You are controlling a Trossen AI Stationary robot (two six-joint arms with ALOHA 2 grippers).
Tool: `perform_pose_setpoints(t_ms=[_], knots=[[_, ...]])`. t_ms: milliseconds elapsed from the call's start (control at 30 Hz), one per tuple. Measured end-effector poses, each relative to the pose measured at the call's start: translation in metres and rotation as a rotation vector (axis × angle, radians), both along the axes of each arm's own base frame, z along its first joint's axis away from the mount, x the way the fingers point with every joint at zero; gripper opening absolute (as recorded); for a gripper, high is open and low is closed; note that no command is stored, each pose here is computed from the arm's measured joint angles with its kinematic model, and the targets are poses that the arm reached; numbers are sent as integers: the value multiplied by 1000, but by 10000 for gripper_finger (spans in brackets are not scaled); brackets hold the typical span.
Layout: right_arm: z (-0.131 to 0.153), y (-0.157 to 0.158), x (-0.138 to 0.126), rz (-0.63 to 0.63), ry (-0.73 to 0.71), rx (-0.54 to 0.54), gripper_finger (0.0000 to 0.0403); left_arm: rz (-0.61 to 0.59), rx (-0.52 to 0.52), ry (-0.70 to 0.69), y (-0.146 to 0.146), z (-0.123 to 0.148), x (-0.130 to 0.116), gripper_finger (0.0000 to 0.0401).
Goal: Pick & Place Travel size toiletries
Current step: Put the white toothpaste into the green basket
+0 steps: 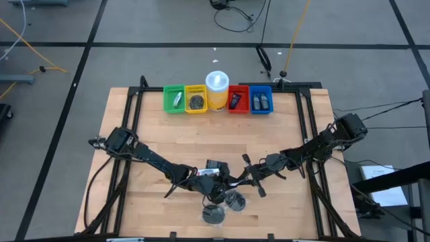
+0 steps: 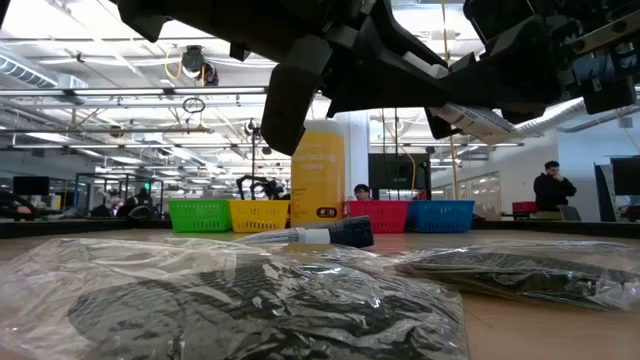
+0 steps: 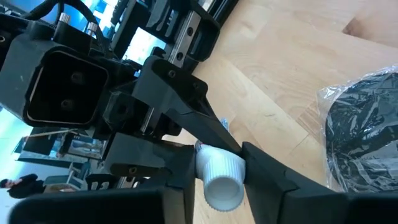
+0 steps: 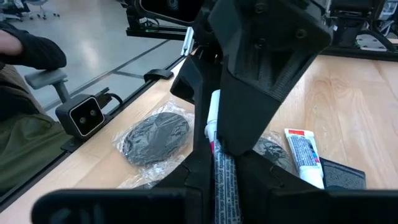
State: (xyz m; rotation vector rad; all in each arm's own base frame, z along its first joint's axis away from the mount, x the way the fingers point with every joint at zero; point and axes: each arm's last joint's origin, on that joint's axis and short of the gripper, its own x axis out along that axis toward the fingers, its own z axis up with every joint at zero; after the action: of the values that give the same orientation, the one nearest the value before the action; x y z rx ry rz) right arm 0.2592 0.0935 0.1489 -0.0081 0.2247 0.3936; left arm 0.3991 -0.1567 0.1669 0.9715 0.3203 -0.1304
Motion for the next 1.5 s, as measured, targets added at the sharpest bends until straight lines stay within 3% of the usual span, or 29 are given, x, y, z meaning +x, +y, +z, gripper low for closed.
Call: perform_pose_setpoints(t_ms=[133,433,600,733,1000,1200,1333,1500], knots=[[0,0,0,-9,14,36,76,-2,-3,1,-1,0,-1,83],[11,-4,-11,-31,128,56,209,70,9,21,-16,-4,-10,78],[22,-10,-25,-74,233,79,240,263,112,91,-21,2,-30,76],[24,-10,-36,-141,232,71,240,500,79,132,-5,23,-52,79],[6,-14,-56,-245,199,79,227,1107,-217,148,91,74,-116,72],[2,-17,-62,-244,146,126,227,1498,-371,12,181,74,-152,81],[1,-17,-63,-242,140,130,226,1627,-486,-42,235,58,-169,72],[1,-17,-63,-240,133,134,224,1568,-734,-104,292,42,-179,83]])
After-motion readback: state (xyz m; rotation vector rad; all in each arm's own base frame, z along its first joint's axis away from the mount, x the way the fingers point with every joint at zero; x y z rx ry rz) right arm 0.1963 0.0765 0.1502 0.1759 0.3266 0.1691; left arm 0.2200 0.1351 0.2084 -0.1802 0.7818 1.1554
